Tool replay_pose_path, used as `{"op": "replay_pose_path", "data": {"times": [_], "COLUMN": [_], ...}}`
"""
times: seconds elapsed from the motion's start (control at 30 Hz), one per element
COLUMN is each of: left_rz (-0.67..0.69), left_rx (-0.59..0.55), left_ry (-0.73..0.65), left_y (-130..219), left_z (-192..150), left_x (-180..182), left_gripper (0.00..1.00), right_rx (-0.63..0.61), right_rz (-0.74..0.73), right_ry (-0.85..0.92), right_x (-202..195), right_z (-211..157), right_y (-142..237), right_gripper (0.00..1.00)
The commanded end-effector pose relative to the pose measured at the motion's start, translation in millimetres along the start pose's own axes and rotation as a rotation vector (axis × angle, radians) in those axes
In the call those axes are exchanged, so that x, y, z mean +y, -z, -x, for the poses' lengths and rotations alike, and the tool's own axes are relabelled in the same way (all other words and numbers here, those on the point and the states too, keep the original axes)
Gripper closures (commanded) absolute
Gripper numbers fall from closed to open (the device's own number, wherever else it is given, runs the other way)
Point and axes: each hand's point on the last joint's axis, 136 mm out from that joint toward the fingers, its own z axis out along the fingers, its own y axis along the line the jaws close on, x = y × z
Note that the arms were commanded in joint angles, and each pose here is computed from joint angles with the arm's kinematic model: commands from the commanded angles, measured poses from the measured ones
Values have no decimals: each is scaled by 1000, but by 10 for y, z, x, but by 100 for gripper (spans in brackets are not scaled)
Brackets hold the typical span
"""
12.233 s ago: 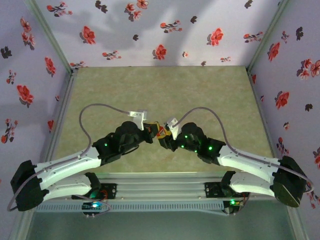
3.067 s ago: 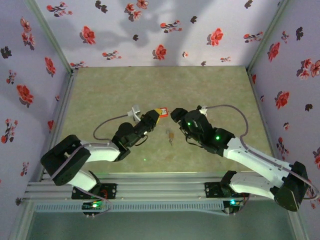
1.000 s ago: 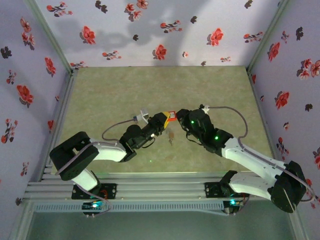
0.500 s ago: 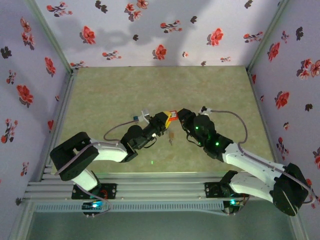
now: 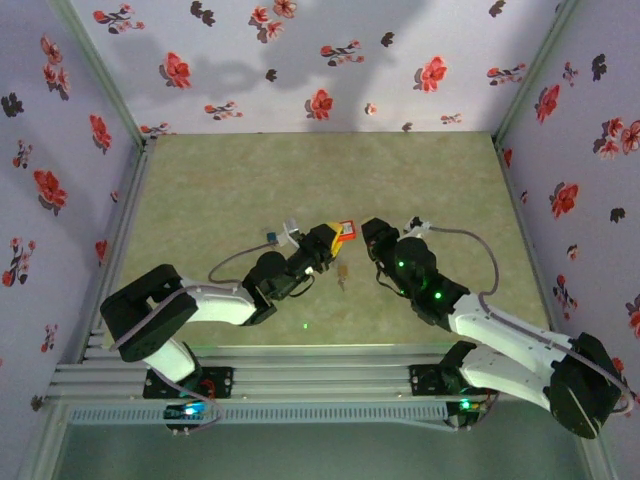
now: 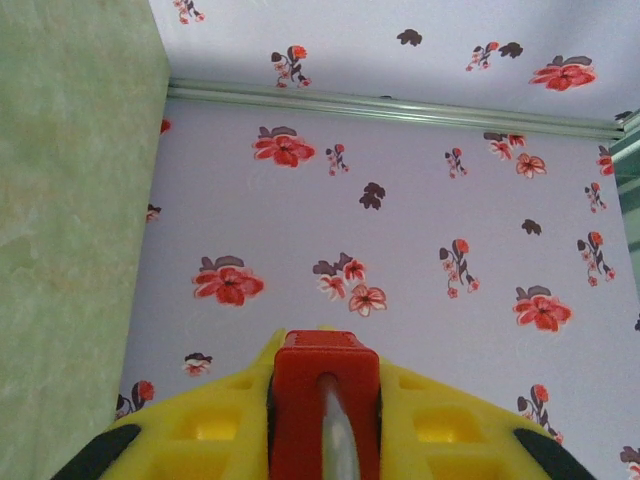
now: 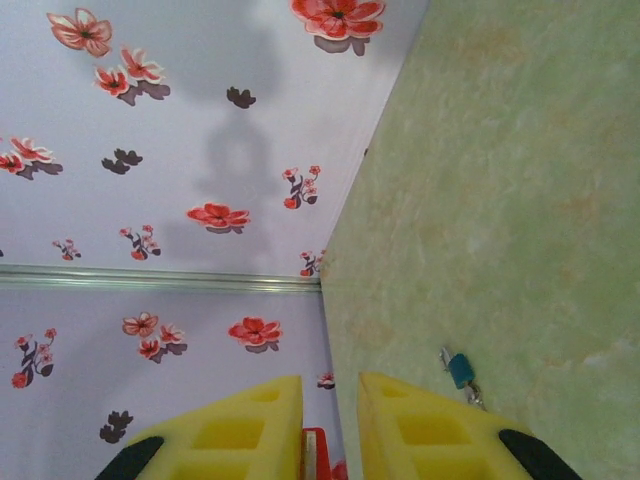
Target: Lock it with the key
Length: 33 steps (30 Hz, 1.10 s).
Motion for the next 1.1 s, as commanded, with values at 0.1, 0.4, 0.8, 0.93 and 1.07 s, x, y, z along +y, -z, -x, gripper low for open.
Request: {"op": "replay_pose_path", "data": {"times": [0.1, 0.4, 0.8, 0.93, 1.07], "left_rz": [-85, -80, -81, -81, -82], "left_rx": [1, 2, 2, 1, -2], "left_ry": [33, 41, 50, 53, 53], "left_y": [-77, -79, -85, -82, -72], "left_z": [-61, -66, -79, -79, -71], "left_x": [-244, -225, -227, -226, -231], "left_gripper": [100, 100, 100, 100, 100], "right_rx": [-49, -53, -40, -38, -35], "right_rz": [58, 87, 88, 95, 98], "right_ry": [-30, -27, -26, -21, -20], "right_x": [103, 144, 115, 120, 129], "right_z": [104, 109, 68, 60, 54], "right_y": [19, 19, -30, -39, -43], "right_gripper": [79, 81, 82, 83, 83]}}
